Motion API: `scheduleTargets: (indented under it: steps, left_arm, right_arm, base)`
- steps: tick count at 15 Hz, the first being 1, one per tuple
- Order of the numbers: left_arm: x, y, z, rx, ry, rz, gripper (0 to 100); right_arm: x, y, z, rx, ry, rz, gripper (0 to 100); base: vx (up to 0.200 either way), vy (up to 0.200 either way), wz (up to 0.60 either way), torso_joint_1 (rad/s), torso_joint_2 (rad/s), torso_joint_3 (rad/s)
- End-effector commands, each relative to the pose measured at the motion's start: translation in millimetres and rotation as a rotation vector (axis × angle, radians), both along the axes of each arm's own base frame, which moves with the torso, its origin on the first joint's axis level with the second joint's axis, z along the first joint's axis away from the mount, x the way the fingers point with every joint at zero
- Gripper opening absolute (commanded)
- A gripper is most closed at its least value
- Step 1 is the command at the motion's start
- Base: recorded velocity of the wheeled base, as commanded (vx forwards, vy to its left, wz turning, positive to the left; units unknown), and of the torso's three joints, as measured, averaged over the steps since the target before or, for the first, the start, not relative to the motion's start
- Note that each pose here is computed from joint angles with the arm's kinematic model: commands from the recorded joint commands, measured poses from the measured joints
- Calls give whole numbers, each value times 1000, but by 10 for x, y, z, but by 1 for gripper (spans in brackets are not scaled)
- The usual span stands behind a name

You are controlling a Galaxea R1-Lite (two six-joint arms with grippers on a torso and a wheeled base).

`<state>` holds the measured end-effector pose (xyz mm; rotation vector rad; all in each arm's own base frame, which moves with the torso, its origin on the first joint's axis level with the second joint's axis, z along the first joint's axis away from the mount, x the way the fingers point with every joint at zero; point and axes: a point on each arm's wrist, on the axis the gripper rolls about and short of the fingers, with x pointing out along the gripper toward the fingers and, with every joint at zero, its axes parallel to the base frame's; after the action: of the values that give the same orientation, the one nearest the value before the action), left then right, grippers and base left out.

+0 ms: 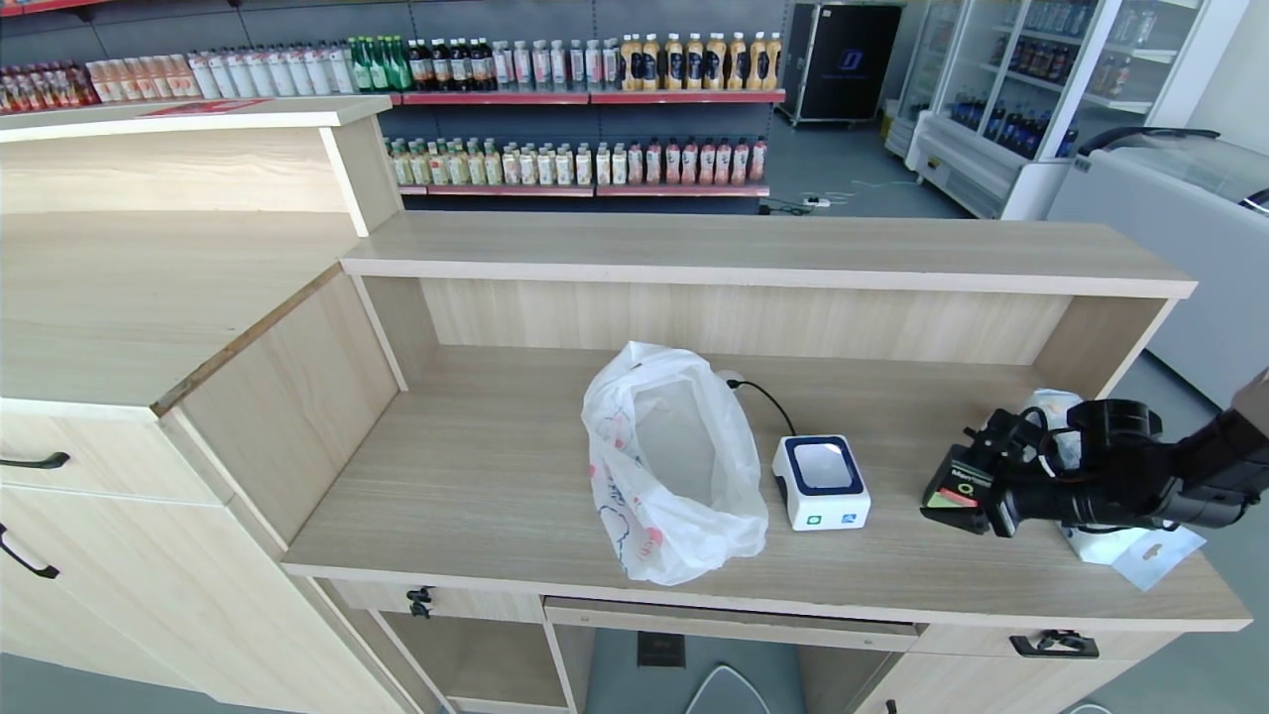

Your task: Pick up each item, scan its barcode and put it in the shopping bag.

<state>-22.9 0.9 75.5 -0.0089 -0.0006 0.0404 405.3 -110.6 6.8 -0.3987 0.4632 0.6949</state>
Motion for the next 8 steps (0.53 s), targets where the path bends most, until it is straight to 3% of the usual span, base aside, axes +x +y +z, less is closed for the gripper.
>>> scheduleTargets:
  steps: [1,2,8]
  left_arm:
    - [0,0,0,0,0,1,100]
    - [0,0,0,0,0,1,100]
    - [0,0,0,0,0,-1,100]
  right_arm:
    - [7,44,-9,2,3,11,100]
    - [13,55,-6,0,2,13,0]
    - [37,41,223,-55,-58,-8,0]
  base:
    - [0,0,0,0,0,0]
    - [0,0,0,0,0,0]
    - [0,0,0,0,0,0]
